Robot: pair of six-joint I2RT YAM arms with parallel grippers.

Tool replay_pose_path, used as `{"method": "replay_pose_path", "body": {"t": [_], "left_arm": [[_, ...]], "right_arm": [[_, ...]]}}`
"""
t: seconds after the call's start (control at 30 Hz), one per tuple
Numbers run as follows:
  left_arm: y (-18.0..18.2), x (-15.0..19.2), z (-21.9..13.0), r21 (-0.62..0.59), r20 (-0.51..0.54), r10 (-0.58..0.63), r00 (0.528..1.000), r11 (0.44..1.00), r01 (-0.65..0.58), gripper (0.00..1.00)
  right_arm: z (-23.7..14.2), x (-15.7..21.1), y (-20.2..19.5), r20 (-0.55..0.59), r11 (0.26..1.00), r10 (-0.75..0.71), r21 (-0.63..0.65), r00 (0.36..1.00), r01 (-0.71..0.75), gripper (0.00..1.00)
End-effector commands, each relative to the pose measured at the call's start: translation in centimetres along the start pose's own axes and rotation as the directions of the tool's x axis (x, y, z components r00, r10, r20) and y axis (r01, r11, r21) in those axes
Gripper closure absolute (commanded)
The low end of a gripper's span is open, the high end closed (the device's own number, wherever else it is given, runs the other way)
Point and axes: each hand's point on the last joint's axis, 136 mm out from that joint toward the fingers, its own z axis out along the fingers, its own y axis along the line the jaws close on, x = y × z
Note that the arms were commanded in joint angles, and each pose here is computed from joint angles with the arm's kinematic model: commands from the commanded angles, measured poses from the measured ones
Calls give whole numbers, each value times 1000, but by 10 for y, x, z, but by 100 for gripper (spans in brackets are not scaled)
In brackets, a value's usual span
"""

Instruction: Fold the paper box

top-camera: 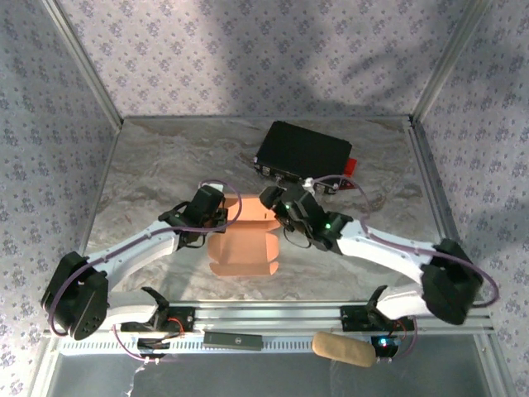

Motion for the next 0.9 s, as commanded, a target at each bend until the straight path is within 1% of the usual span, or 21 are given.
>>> {"method": "replay_pose_path", "body": {"t": [0.0, 0.13, 0.4, 0.6, 0.73, 0.87], "left_arm": [[-3, -15, -9, -1, 43, -17, 999, 1000, 17, 100], [-3, -16, -10, 1, 43, -14, 999, 1000, 14, 100], [-5, -20, -13, 8, 48, -6, 999, 1000, 5, 100], [-6, -18, -13, 12, 44, 1, 999, 1000, -2, 100], [-6, -18, -13, 16, 45, 2, 999, 1000, -2, 100], [-7, -18, -12, 17, 47, -1, 999, 1000, 0, 100]], "right_arm": [[0, 6, -45, 57, 991, -63, 118, 996, 56, 28], [11, 25, -61, 28, 990, -57, 133, 998, 53, 29], [34, 39, -87, 9, 972, -71, 225, 997, 67, 31], [54, 30, -80, 1, 973, -89, 215, 996, 87, 35], [62, 25, -69, -6, 967, -137, 218, 991, 135, 39], [71, 28, -63, -30, 974, -120, 191, 992, 123, 41]]}}
